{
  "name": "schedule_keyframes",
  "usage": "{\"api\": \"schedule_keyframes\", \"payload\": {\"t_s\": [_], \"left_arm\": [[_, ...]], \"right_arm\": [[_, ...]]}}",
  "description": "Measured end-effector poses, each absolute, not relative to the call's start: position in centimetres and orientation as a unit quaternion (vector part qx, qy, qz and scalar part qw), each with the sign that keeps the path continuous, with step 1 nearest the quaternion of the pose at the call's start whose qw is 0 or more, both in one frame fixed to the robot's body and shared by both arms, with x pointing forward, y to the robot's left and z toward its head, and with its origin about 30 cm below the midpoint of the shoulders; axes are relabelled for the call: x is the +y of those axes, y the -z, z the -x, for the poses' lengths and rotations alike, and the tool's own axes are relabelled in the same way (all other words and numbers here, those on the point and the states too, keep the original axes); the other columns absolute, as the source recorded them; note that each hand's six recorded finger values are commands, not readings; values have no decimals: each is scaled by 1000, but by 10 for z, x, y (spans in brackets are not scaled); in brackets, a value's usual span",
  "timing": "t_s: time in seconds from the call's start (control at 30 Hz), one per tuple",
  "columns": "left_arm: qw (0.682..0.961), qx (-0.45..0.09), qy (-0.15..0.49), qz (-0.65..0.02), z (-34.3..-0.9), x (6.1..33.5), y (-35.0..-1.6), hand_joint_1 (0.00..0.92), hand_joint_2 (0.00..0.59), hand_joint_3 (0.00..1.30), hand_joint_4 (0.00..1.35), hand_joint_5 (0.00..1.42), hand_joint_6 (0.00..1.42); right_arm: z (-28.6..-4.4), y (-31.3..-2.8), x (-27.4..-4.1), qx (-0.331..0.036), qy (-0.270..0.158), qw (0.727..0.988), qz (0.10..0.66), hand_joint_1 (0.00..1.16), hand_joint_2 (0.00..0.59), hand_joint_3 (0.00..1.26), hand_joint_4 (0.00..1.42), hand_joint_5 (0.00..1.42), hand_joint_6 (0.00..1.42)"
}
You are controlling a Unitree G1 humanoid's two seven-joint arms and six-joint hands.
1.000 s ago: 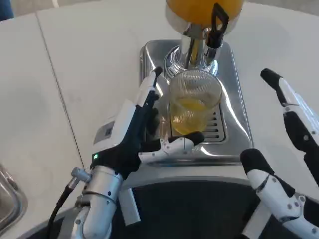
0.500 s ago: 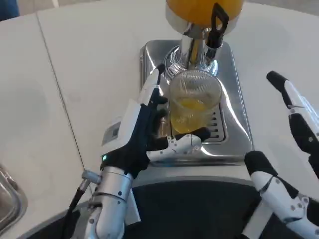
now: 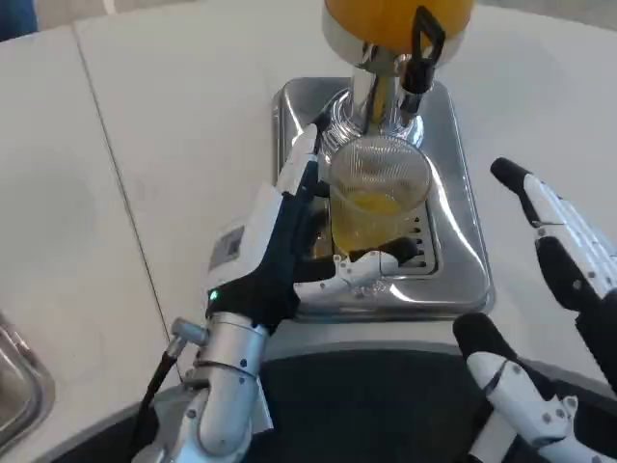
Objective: Grasp the cup under the faucet to collect the drink, then remove the cup.
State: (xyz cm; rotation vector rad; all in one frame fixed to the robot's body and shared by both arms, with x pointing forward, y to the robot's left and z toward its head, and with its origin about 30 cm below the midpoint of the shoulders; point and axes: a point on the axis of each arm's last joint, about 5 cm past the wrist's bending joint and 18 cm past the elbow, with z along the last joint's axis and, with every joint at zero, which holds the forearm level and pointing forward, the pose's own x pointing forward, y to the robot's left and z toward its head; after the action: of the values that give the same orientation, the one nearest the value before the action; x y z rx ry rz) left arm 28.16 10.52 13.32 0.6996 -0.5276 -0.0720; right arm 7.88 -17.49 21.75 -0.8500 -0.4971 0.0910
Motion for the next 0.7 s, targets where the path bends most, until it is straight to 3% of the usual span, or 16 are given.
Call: {"api": "schedule_keyframes", "payload": {"t_s": [0.47, 0.7], "left_arm": [[909, -260, 43, -323, -284, 88, -131, 382, 46, 57, 90, 419, 453], [906, -266, 35, -328, -285, 82, -129, 436, 63, 98, 145, 483, 546]], "right_arm": [[-83, -221, -178, -233, -44, 879, 414, 250, 458, 4, 0, 0, 0], [-84, -222, -178, -234, -45, 881, 408, 245, 459, 4, 0, 0, 0]]}}
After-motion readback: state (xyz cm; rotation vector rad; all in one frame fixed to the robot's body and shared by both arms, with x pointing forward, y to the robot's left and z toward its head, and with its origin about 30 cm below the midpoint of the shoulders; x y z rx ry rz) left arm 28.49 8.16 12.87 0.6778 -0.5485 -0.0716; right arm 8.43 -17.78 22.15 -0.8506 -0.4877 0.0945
